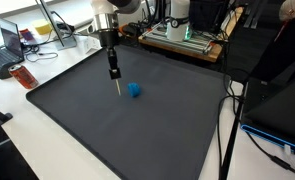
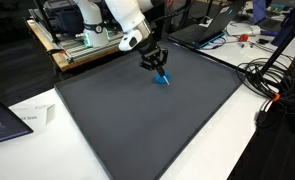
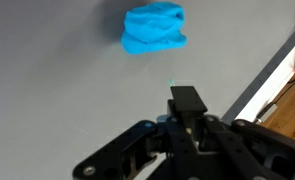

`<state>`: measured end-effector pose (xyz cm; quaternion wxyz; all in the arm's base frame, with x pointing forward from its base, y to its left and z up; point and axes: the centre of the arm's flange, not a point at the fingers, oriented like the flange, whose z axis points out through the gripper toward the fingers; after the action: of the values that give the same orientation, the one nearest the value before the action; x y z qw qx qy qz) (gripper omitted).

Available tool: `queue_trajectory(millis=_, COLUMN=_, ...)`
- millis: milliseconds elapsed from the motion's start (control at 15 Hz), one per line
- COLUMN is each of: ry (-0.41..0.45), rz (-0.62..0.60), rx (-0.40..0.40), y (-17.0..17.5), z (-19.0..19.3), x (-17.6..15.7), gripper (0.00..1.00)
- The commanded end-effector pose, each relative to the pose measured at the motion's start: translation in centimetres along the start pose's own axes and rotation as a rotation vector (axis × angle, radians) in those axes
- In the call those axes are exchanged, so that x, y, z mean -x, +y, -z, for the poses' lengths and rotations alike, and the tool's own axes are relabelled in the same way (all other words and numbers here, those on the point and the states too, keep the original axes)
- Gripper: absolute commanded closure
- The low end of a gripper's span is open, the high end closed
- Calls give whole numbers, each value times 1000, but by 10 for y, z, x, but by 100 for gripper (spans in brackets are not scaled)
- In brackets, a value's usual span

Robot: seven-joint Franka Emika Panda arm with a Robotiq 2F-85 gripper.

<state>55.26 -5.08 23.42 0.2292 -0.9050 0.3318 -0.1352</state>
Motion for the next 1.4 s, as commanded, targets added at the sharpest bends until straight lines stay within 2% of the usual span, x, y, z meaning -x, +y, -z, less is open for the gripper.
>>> queue_trajectory(millis=0, ry=-1, rz=-1, rx=1, y=0, z=-1, x=0, gripper=87)
queue_trajectory(millis=133, ry=-1, rz=-1, rx=1, y=1, z=-1, x=0, gripper=87)
queue_trajectory(millis=200, ry=-1, rz=-1, rx=1, y=1, z=-1, x=0, gripper=97)
queue_trajectory(millis=867, ry=119, rz=3, rx=-103, y=49, z=16, x=24, gripper=97)
queue_trajectory(millis=1133, ry=189, rz=77, rx=-108, y=60, z=17, x=48, gripper=97)
queue_trajectory(millis=1333, ry=268, rz=193, rx=-123, y=56, z=21, x=70, gripper=97)
